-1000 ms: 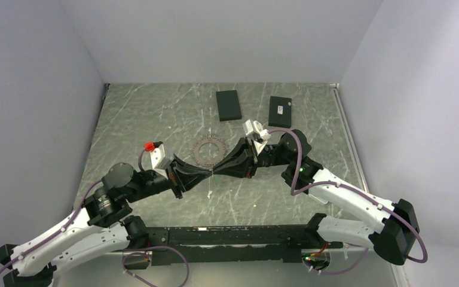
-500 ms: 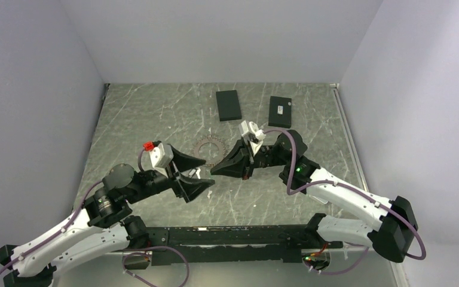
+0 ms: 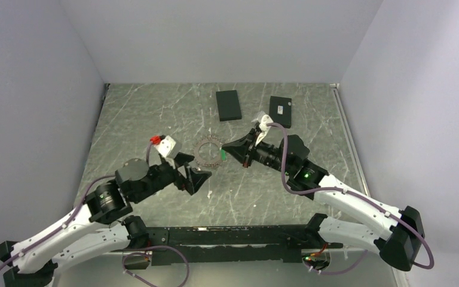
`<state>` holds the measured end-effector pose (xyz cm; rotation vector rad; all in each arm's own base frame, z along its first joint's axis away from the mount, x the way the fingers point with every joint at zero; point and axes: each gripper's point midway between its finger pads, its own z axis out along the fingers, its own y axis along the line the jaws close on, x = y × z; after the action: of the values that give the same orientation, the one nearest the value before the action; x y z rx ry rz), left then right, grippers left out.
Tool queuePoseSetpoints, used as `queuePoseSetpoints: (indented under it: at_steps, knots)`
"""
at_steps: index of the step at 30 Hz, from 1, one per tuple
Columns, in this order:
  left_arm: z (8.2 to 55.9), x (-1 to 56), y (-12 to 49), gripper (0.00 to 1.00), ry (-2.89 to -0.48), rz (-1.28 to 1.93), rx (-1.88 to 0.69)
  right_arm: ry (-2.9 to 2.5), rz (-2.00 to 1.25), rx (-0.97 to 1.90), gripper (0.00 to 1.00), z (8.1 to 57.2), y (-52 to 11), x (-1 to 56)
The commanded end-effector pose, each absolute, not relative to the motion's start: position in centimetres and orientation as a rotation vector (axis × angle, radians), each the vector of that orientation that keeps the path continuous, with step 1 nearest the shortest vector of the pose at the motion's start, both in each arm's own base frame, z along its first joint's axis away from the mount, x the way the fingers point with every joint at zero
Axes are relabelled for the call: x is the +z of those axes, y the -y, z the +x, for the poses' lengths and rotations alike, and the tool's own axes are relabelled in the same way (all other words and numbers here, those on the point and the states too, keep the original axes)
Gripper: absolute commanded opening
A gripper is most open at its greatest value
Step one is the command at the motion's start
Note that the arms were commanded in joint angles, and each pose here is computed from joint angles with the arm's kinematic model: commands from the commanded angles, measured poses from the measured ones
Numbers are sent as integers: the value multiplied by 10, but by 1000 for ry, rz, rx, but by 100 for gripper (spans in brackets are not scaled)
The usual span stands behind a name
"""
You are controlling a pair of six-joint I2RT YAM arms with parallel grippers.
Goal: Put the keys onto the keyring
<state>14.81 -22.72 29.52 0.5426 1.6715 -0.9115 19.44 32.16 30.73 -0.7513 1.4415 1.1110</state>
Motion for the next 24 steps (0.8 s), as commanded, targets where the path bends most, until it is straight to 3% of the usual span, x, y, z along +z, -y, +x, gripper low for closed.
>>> queuePoseSetpoints:
  at_steps: [1,7,17,20,24]
  knots:
    - [180,278,221,90,-1818,439,-708,-1567,-490,788,0,244,-278,289]
    - [220,248,218,84,-1964,277,-458,-1699,-252,515,0,271,-223,256]
    - [288,177,234,58,-2284,-135,-402,-1719,-87,369,0,279,-181,241]
    - [311,159,247,60,-2344,-178,-348,-1711,-87,367,0,279,-180,239]
    - [334,140,260,56,-2424,-255,-229,-1704,-81,368,0,279,-178,238]
